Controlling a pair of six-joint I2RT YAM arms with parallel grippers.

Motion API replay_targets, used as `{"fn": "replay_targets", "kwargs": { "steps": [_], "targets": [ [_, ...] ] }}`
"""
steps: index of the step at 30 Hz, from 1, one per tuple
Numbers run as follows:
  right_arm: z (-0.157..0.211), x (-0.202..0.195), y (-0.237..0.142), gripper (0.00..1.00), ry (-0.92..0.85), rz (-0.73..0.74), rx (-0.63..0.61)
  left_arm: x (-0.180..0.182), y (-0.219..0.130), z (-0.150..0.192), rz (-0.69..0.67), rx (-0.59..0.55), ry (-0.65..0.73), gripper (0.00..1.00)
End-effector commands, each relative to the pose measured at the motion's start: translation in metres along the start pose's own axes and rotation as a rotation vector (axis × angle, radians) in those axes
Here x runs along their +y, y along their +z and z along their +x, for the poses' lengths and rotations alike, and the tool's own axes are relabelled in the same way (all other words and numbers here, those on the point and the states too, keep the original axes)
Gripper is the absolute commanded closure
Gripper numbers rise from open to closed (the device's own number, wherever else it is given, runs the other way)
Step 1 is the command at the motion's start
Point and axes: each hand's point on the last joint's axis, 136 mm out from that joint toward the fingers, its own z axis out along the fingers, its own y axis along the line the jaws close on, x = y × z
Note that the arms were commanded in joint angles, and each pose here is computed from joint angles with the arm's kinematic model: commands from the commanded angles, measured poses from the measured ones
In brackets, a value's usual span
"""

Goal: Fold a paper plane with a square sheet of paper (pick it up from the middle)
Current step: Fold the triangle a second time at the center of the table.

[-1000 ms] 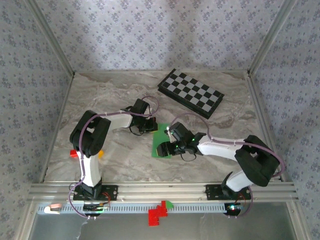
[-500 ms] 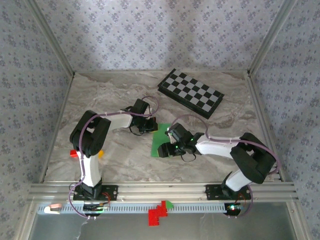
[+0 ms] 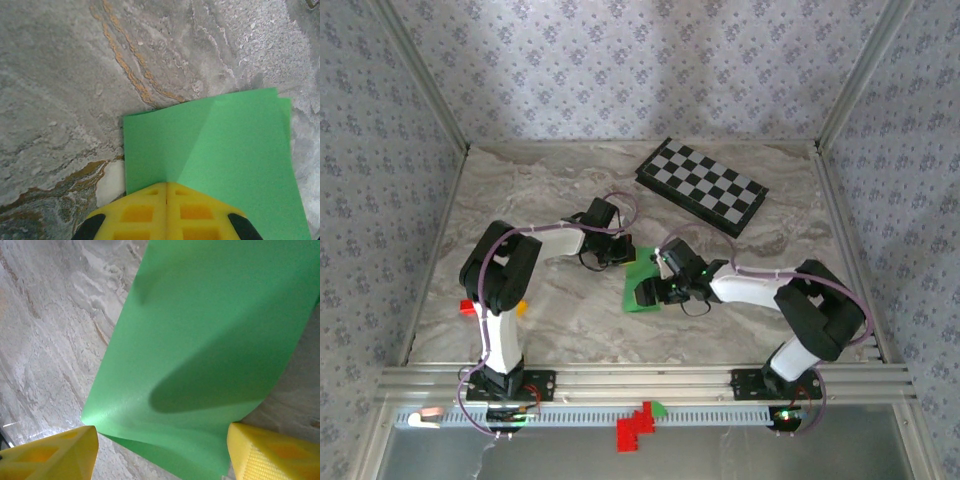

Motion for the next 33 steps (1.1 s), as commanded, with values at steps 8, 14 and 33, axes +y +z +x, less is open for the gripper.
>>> {"fn": "replay_targets", "kwargs": {
  "steps": [8,14,33],
  "targets": [
    [-0.027,-0.001,0.0,0.29,-0.016,-0.023,-0.053,0.016,0.008,0.016,-0.053,0.05,-0.006,0.99],
    [-0.036,-0.002,0.002,0.3,0.012,-0.052,-0.071,0.016,0.009,0.016,-0.052,0.051,-0.006,0.99],
    [-0.047,-0.035,0.003,0.64,0.384,-0.128,-0.084,0.014,0.009,0.014,-0.046,0.049,-0.004,0.99]
  ]
}}
